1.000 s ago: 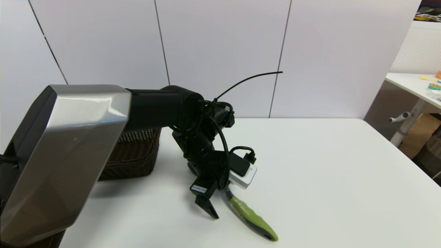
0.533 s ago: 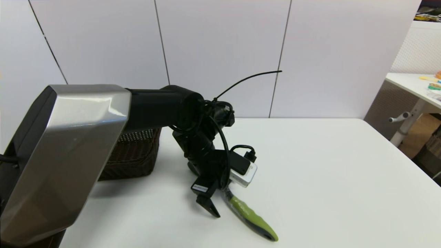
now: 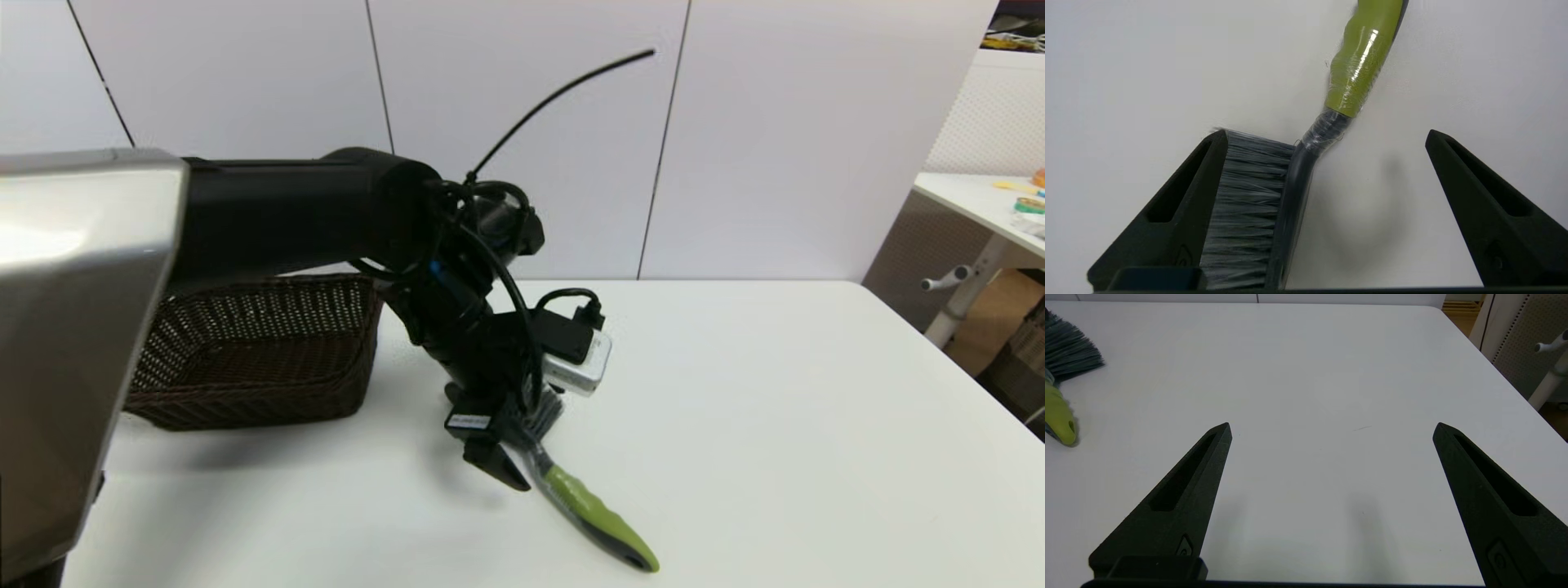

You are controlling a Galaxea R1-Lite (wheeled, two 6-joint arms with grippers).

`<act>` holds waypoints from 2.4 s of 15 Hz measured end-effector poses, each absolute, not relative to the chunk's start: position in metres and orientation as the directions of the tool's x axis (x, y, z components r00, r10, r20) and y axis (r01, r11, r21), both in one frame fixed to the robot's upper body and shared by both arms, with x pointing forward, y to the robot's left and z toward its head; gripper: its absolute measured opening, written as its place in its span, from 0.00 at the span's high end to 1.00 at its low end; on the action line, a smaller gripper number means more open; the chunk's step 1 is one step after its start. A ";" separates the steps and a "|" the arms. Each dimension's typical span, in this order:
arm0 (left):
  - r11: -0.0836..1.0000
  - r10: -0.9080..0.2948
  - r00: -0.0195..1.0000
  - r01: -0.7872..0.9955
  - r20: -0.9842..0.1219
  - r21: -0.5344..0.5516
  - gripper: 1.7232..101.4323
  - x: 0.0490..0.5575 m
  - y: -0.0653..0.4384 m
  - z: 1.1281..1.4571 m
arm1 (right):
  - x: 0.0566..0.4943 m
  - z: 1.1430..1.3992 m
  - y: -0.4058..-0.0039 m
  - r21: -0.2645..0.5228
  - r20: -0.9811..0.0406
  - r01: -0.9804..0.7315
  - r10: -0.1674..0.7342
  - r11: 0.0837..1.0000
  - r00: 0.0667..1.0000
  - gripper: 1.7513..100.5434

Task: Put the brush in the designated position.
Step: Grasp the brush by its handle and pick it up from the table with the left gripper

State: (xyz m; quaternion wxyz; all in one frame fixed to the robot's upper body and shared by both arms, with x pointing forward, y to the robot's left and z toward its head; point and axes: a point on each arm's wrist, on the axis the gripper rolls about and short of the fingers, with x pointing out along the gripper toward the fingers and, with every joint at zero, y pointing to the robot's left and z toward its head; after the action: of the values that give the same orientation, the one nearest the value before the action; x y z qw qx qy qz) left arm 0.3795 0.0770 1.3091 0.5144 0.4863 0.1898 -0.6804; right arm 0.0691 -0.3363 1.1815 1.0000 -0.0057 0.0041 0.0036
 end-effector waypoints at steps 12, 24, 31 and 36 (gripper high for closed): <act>0.622 -0.452 0.405 0.781 -0.795 0.045 0.04 0.329 0.045 1.359 | 0.069 1.182 -0.336 -0.012 -0.008 -0.007 0.007 1.000 1.000 0.03; 0.999 -0.002 0.536 0.041 -0.844 0.024 0.04 0.293 0.024 1.315 | 0.069 1.182 -0.336 -0.011 -0.008 -0.007 0.007 1.000 1.000 0.03; 0.981 0.097 0.542 -0.194 -0.835 -0.011 0.04 0.292 0.012 1.289 | 0.069 1.182 -0.336 -0.012 -0.008 -0.007 0.007 1.000 1.000 0.03; 0.972 0.153 0.533 -0.235 -0.832 0.028 0.04 0.299 0.003 1.266 | 0.069 1.182 -0.336 -0.011 -0.008 -0.007 0.007 1.000 1.000 0.03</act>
State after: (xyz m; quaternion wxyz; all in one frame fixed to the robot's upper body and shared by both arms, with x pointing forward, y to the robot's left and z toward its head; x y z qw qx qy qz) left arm 0.2986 0.0027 1.2660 0.8743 -0.0437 0.4705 0.1107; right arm 0.0691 -0.3363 1.1815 1.0000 -0.0057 0.0041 0.0035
